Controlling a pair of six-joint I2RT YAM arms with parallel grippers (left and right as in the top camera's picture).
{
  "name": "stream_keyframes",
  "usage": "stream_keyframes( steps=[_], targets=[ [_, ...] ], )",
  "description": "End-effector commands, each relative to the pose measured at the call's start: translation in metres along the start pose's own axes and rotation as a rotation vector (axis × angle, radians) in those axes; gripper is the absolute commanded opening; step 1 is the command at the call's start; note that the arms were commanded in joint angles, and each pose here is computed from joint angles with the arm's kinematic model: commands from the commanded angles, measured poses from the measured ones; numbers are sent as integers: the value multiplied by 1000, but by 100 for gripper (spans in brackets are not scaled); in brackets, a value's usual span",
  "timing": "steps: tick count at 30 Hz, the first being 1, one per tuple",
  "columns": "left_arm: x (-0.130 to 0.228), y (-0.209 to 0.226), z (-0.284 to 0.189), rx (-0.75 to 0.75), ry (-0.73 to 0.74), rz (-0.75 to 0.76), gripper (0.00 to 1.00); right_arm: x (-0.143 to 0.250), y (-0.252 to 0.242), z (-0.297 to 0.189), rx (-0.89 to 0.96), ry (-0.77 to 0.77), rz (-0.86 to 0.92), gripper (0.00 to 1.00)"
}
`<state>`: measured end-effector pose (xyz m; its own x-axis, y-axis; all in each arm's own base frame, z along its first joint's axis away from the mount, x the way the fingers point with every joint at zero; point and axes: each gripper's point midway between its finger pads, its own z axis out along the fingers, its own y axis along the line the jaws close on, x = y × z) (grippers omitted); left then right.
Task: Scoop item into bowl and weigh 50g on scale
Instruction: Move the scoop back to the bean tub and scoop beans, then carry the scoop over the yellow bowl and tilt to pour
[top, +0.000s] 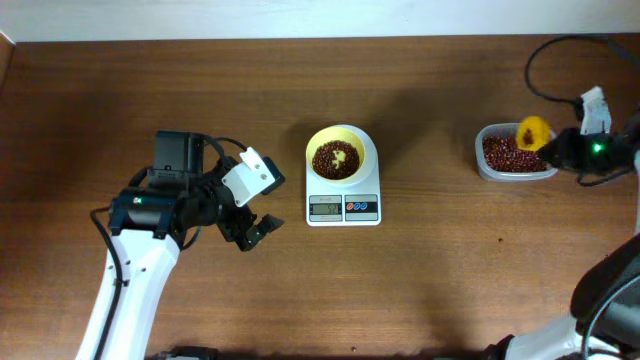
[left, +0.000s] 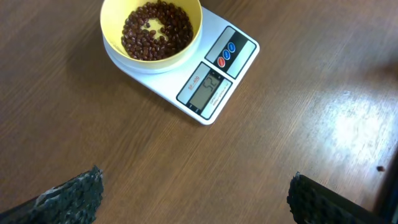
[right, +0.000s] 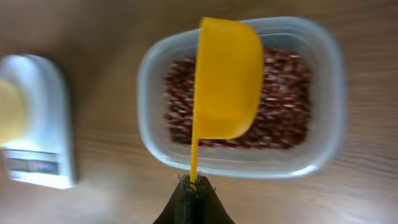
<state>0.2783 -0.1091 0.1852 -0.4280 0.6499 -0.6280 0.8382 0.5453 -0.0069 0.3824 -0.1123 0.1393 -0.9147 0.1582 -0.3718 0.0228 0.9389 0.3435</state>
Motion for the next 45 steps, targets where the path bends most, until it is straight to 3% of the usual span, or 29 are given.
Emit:
stream_keyframes(
  steps=[1,8,10,12,16,23,27,31,45],
  targets=[
    [2,0,0,1,0,6,99,2,-14,-2,328,108,-140,4],
    [1,0,0,1,0,7,99,-4,1,-2,661,208,-331,4],
    [1,0,0,1,0,6,99,-7,10,-2,664,181,-308,4],
    [1,0,0,1,0,7,99,-13,66,-4,406,111,-290,4],
    [1,1,0,0,0,7,98,-18,218,-22,-332,-33,-366,4],
    [1,1,0,0,0,7,99,34,326,49,-424,125,-639,4],
    [1,0,0,1,0,7,99,67,331,106,-286,252,-728,4],
    [1,0,0,1,0,6,99,67,303,136,-122,293,-746,4],
    [1,0,0,1,0,6,99,58,287,137,-17,281,-760,4]
  ],
)
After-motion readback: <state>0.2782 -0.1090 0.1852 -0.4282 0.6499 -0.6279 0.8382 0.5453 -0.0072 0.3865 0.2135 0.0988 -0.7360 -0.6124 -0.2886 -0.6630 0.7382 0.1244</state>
